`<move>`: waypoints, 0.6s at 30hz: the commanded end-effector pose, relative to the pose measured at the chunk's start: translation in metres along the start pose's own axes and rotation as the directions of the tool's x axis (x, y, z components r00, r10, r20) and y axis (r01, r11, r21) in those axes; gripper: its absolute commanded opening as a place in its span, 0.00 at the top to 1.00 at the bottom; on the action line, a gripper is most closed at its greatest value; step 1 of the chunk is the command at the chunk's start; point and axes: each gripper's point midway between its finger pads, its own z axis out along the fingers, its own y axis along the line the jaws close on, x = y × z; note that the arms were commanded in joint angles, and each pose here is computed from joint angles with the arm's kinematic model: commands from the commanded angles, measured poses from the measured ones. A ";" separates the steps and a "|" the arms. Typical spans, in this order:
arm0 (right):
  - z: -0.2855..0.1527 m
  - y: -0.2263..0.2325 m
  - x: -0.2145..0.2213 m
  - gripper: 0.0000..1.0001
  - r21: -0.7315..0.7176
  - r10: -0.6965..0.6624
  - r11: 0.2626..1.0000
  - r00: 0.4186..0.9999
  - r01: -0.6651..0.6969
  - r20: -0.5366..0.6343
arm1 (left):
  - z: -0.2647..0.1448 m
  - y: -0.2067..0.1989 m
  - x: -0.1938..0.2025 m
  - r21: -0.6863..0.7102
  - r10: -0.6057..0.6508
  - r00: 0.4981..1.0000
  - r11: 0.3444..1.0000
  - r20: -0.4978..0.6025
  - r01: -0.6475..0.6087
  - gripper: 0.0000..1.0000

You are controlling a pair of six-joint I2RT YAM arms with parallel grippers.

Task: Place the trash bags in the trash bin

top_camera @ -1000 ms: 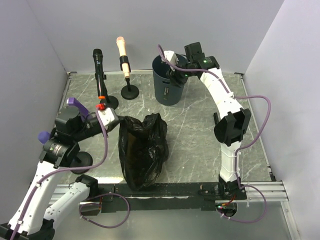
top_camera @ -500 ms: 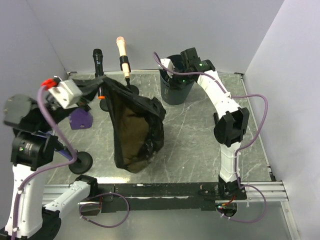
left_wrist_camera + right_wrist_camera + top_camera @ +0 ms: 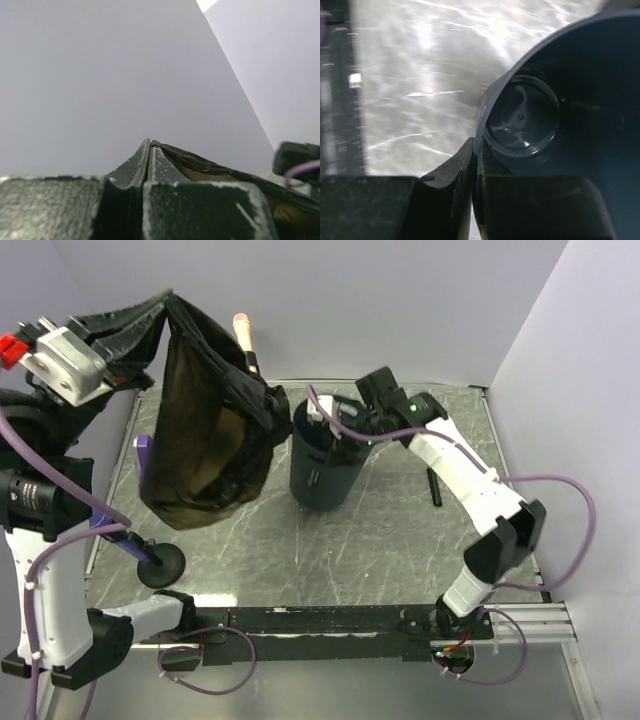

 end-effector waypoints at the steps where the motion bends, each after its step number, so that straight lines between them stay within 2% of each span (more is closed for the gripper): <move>1: -0.007 0.043 -0.014 0.92 -0.082 0.065 0.995 0.994 -0.057 0.091 | 0.007 0.012 -0.043 -0.025 0.005 0.992 1.000 0.127 -0.002 0.99; 3: -0.002 0.062 -0.005 0.91 -0.138 0.171 0.978 0.981 -0.157 0.090 | 0.014 0.013 -0.046 -0.010 -0.026 0.987 1.000 0.156 0.027 0.99; 9: 0.007 0.087 0.013 0.88 -0.172 0.212 0.965 0.976 -0.200 0.056 | 0.031 0.020 -0.049 0.003 -0.116 0.969 0.993 0.220 0.118 1.00; 10: 0.008 0.087 0.012 0.81 -0.171 0.214 0.964 0.975 -0.202 0.057 | 0.033 0.022 -0.052 0.003 -0.119 0.965 0.993 0.233 0.121 1.00; 13: -0.003 0.081 -0.003 0.49 -0.144 0.193 0.973 0.977 -0.180 0.085 | 0.044 0.025 -0.052 0.024 -0.129 0.959 0.992 0.253 0.127 0.99; 14: -0.009 0.079 -0.011 0.41 -0.122 0.182 0.978 0.978 -0.169 0.106 | 0.047 0.026 -0.052 0.031 -0.131 0.957 0.991 0.259 0.127 0.99; 16: -0.028 0.077 -0.031 0.34 -0.079 0.149 0.987 0.976 -0.138 0.157 | 0.056 0.028 -0.049 0.039 -0.142 0.953 0.990 0.267 0.136 0.99; 18: -0.048 0.081 -0.047 0.32 -0.066 0.120 0.992 0.973 -0.109 0.196 | 0.062 0.027 -0.050 0.044 -0.149 0.949 0.989 0.278 0.143 0.99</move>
